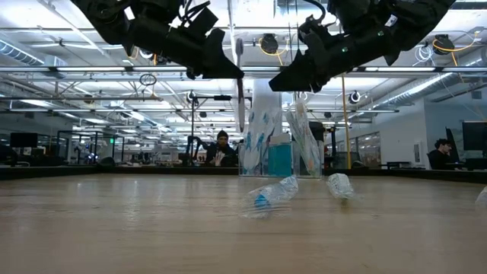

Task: Pick & Place toothbrushing station
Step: Put the violet toothbrush into the transparent organizer

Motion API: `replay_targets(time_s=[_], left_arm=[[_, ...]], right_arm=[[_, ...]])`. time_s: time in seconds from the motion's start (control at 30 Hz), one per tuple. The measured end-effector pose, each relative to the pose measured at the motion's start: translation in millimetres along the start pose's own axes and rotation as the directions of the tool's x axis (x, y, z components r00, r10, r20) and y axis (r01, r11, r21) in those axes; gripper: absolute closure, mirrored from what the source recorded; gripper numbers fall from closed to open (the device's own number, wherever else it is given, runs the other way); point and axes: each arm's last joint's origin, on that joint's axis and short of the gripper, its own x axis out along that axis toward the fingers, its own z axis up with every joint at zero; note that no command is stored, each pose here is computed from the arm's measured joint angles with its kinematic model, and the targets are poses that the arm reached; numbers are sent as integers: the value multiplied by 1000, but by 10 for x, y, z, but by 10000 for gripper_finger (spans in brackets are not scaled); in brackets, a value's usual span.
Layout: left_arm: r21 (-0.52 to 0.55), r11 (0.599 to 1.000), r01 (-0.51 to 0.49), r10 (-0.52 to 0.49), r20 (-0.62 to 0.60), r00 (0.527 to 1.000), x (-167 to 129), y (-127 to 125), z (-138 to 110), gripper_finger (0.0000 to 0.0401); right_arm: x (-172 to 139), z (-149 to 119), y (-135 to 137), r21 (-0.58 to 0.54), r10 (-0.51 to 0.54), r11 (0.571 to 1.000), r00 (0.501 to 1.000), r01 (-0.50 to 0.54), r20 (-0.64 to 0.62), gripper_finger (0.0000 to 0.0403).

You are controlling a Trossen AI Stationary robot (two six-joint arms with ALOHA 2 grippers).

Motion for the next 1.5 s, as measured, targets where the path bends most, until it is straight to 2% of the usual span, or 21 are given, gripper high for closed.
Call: replay_targets(time_s=[0.27, 0.47, 0.63, 0.83, 1.13, 1.27, 1.5], left_arm=[[-32, 999, -7, 7, -2, 1000, 5, 23, -3, 375], [-108, 993, -45, 42, -28, 999, 25, 139, -39, 375], [-114, 991, -68, 62, -54, 997, 39, 228, -73, 375], [-118, 993, -24, 18, -50, 999, 47, 274, -81, 375], [-125, 990, -61, 54, -60, 997, 67, 415, -111, 375], [-130, 992, 1, -10, -65, 998, 115, 450, -172, 375], [-165, 986, 11, -10, 5, 1000, 250, 436, -239, 375]], right_arm=[[0, 0, 0, 34, 0, 999, 1000, 0, 0, 261], [0, -5, 3, 37, 1, 999, 1000, -1, -5, 261], [0, -8, 3, 72, 2, 997, 1000, -1, -8, 261], [0, -8, 3, 78, 2, 997, 1000, -1, -8, 261], [-21, -141, -14, 78, -6, 997, 999, 9, -40, 261], [-22, -156, -34, 80, -15, 997, 999, 18, -44, 261], [-22, -156, -34, 80, -15, 997, 999, 18, -45, 261]])
